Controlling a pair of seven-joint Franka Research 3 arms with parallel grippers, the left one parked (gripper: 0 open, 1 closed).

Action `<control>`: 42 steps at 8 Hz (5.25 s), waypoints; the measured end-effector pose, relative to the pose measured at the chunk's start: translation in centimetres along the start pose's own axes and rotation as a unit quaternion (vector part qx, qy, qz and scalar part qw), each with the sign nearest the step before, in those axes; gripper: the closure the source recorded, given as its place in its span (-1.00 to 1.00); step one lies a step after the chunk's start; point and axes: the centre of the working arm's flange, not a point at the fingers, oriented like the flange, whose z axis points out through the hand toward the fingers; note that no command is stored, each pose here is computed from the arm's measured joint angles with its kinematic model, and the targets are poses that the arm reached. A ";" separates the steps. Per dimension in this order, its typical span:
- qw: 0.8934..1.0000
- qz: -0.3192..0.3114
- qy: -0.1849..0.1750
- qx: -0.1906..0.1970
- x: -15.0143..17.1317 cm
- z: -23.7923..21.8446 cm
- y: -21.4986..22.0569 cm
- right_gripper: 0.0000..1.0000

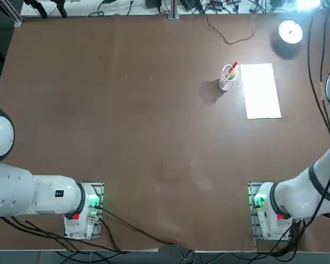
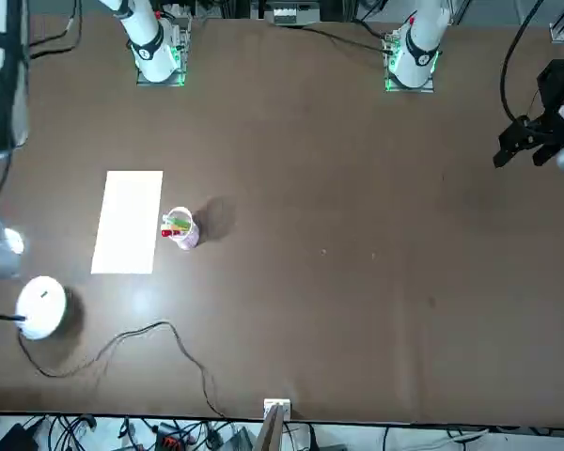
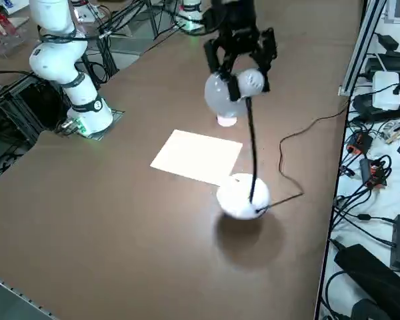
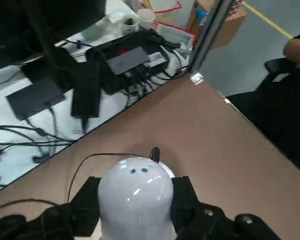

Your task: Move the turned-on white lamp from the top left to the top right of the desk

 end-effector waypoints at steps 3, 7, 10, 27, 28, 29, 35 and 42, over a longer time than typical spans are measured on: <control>0.995 0.045 -0.063 -0.067 -0.9 3.8 3.3 -0.44; 0.982 0.134 -0.085 -0.100 -2.2 4.9 3.2 -0.44; 0.976 0.173 -0.080 -0.103 -2.6 5.0 2.5 -0.44; 0.995 0.088 -0.040 -0.031 -6.2 4.4 -3.3 -0.44; 0.995 0.084 -0.042 -0.029 -6.3 4.2 -2.9 -0.44; 0.995 0.081 -0.042 -0.026 -6.4 4.1 -2.6 -0.44; 0.997 0.053 0.002 0.049 -7.4 4.8 0.6 -0.44; 1.000 0.005 0.007 0.027 -9.3 5.8 0.6 -0.44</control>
